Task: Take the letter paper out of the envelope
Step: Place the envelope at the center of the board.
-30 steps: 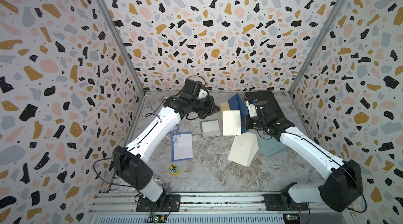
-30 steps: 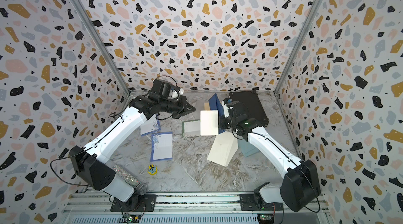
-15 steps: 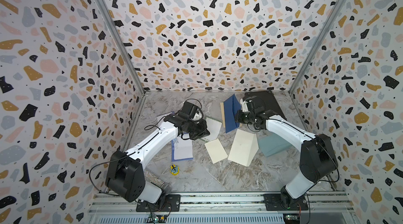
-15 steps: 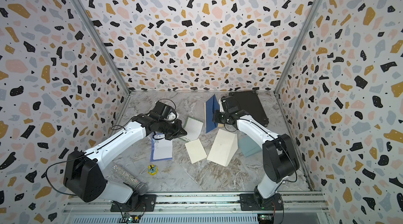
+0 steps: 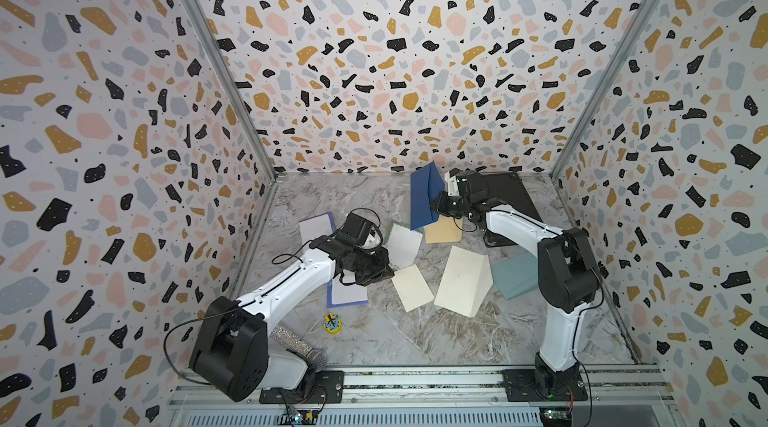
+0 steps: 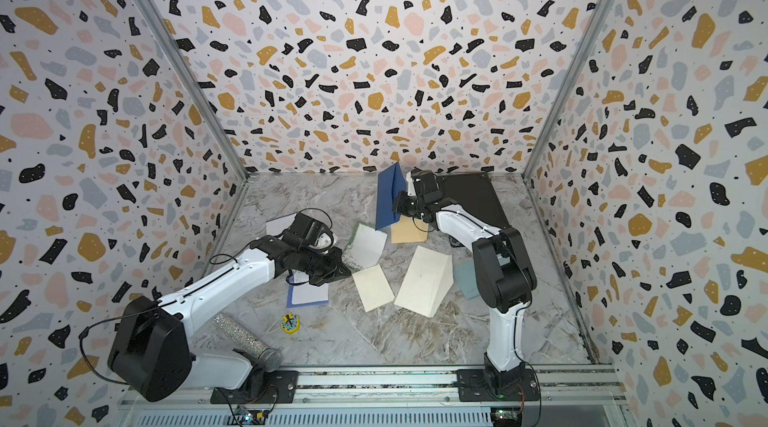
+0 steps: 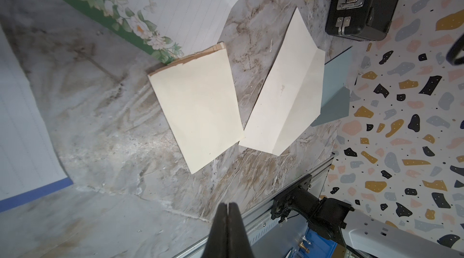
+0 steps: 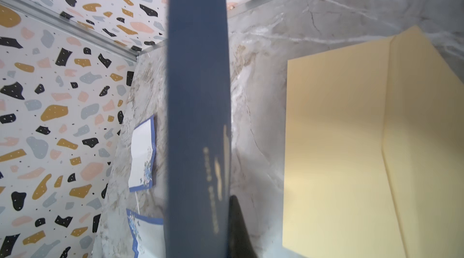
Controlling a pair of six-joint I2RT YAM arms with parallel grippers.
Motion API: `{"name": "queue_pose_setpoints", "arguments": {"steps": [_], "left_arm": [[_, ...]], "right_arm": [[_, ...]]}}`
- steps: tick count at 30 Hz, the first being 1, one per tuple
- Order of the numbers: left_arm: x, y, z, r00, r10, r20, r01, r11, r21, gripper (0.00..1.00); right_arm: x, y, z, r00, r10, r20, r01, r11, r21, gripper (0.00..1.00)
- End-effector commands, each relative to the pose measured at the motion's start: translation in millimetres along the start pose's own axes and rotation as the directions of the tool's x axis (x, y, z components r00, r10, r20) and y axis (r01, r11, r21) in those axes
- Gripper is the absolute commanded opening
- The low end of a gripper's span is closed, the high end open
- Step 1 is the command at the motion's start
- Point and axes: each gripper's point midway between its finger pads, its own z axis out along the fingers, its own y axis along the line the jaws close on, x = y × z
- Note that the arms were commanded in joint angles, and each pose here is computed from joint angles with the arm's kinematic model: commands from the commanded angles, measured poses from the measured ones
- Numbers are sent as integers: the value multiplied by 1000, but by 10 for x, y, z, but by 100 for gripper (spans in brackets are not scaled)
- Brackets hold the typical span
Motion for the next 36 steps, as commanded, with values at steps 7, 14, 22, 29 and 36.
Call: {"name": "queue_pose_setpoints", "arguments": {"steps": [7, 14, 22, 29, 36], "left_arm": [[208, 217, 186, 998, 32, -48, -31, 999, 19, 0], [223, 262, 232, 998, 19, -59, -19, 1000, 12, 0], [231, 317, 254, 998, 11, -62, -12, 1000, -8, 0], [243, 345, 264, 998, -3, -61, 2, 1000, -12, 0], [264, 347, 235, 999, -12, -53, 12, 1000, -8, 0]], "right_arm": [[-518, 129, 407, 988, 104, 118, -86, 986, -144, 0], [-198, -13, 797, 990, 140, -34, -143, 980, -135, 0], [252, 15, 1009, 968, 127, -214, -152, 983, -104, 0], [506, 29, 1173, 942, 127, -311, -160, 984, -81, 0], [207, 16, 1061, 971, 115, -211, -124, 992, -31, 37]]}}
